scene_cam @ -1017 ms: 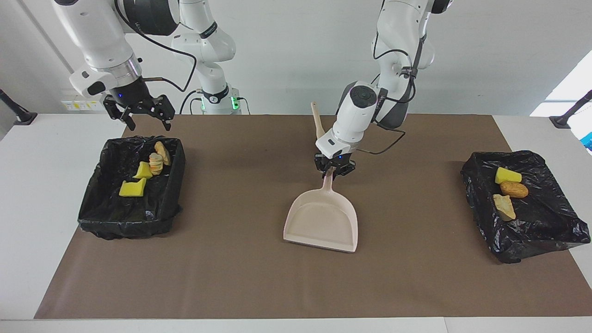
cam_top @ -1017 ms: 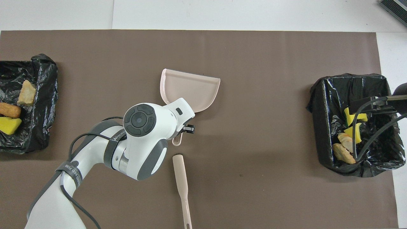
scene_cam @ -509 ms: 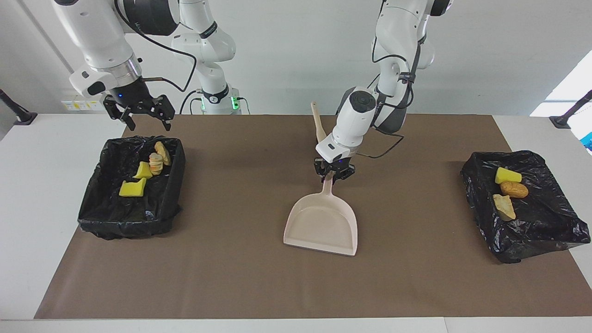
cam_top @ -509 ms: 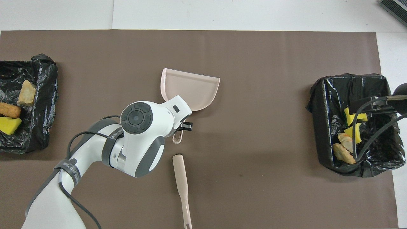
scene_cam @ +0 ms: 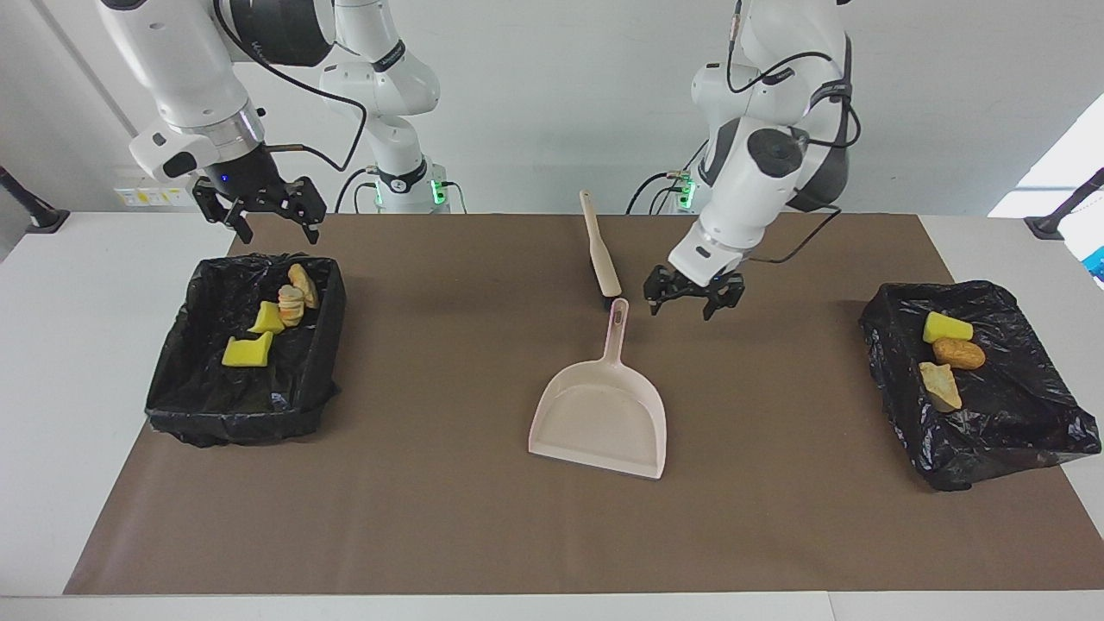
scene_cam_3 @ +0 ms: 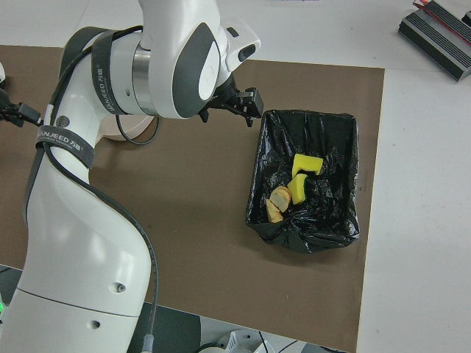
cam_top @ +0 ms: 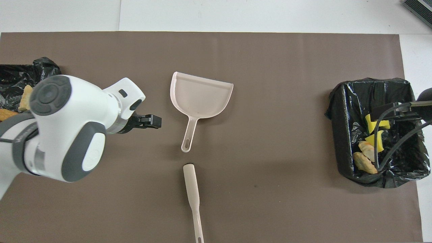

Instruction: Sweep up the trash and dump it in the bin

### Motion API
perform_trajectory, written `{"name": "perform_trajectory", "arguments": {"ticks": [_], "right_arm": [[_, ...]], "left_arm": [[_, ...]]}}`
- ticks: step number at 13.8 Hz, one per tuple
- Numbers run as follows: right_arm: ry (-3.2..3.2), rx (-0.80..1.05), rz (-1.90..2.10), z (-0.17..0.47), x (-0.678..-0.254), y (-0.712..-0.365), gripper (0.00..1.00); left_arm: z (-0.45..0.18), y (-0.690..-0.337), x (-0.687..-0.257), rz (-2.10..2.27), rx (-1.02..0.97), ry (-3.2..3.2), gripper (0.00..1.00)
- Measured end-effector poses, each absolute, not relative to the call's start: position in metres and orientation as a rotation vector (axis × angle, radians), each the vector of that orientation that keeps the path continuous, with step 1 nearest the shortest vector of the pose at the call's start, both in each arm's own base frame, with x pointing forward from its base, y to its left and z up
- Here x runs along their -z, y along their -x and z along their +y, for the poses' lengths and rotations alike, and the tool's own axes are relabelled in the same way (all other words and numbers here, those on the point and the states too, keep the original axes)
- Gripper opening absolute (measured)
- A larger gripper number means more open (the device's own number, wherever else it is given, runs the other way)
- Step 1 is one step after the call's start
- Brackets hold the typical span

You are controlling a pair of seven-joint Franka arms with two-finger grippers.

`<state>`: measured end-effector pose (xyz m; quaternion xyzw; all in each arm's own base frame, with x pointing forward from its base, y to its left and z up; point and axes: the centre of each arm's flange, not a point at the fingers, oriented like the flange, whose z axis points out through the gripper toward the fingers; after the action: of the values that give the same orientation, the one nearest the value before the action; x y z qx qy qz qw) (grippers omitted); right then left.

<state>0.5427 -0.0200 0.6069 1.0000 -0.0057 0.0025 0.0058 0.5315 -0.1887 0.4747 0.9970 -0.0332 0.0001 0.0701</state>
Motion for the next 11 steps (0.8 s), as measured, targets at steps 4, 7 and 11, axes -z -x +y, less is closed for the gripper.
{"name": "perform_trajectory", "arguments": {"ticks": [4,7,11], "right_arm": [[-3.13,-0.008,-0.018,-0.02,-0.607,-0.543,1.0],[-3.13,-0.008,-0.018,-0.02,-0.607,-0.543,1.0],[-3.13,-0.008,-0.018,-0.02,-0.607,-0.543,1.0]], "left_arm": [[-0.107,-0.53,-0.522,-0.052,0.029,-3.005,1.0],[-0.069,-0.534,-0.547,-0.004,0.043,-3.018,1.0],[-0.041,-0.53,-0.613,0.015,0.03,-3.049,1.0]]}}
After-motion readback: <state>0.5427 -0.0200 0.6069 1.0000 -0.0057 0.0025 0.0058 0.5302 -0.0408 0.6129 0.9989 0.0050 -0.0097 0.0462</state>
